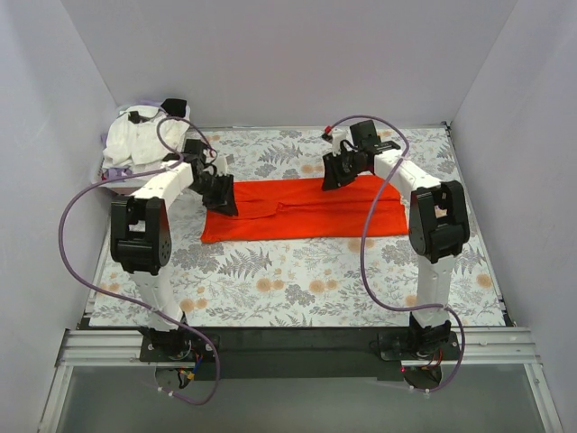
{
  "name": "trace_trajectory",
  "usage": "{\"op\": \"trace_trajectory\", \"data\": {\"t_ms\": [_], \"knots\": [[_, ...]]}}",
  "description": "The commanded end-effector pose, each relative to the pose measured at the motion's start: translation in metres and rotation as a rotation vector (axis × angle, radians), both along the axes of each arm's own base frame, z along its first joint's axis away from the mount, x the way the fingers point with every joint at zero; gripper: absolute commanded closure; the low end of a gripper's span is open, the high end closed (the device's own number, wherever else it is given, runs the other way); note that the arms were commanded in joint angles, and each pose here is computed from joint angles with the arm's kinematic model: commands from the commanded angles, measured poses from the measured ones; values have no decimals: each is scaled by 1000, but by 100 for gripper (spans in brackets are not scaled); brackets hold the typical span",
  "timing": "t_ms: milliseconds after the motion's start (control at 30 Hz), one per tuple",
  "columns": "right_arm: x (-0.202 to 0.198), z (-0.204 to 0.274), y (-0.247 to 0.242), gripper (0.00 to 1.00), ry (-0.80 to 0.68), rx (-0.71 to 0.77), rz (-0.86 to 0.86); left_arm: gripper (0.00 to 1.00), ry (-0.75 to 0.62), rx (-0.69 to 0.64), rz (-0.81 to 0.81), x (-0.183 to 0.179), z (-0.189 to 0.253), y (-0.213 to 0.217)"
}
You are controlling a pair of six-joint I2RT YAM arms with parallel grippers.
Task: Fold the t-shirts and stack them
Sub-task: Fold the tshirt
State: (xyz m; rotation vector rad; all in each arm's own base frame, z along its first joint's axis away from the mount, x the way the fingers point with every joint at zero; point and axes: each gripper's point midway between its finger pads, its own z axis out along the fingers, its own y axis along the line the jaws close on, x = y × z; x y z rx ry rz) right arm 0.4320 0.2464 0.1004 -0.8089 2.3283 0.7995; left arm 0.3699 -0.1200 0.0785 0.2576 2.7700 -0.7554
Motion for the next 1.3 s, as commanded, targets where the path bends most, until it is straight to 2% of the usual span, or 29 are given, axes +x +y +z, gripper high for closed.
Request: {"op": "trace_trajectory", "data": {"t_ms": [0, 200, 300, 433, 533, 600, 700, 733, 800, 833, 867, 933, 1000, 1033, 1067, 1100, 1267], "knots": [[-4, -35, -60, 61, -51, -315, 64, 73, -56, 89, -1, -5, -2, -17], [32, -49, -101, 64, -94, -440, -4, 78, -14, 229, 25, -8, -35, -8], [29, -57, -108, 67, -85, -466, 5, 79, 11, 305, 30, -6, -53, 4], [-3, -85, -119, 70, -4, -514, 37, 79, 15, 339, 9, 6, -69, 8], [-22, -95, -126, 77, 35, -545, 51, 79, 8, 381, -10, 22, -81, 15], [-50, -102, -127, 80, 69, -553, 94, 79, -10, 389, -7, 38, -84, 21], [-99, -103, -121, 83, 106, -539, 175, 78, -74, 392, -40, 86, -92, 20], [-113, -102, -117, 83, 115, -527, 201, 78, -127, 378, -66, 116, -90, 13], [-158, -87, -91, 83, 128, -436, 314, 75, -204, 334, -80, 156, -79, -1], [-171, -80, -80, 82, 126, -394, 351, 74, -208, 309, -100, 164, -72, -7], [-189, -61, -59, 80, 108, -306, 411, 73, -337, 283, -95, 204, -43, -20], [-196, -40, -44, 79, 94, -230, 423, 70, -452, 254, -112, 224, -10, -32], [-183, -16, -37, 78, 29, -197, 408, 67, -511, 214, -105, 214, 24, -36], [-180, -10, -36, 78, 4, -193, 421, 65, -612, 190, -90, 223, 43, -40], [-176, -7, -37, 78, -20, -202, 420, 63, -618, 178, -94, 200, 55, -38], [-173, -7, -38, 78, -35, -208, 427, 62, -672, 127, -105, 198, 71, -45], [-165, -32, -43, 80, -6, -277, 442, 61, -564, 54, -98, 162, 74, -54]]}}
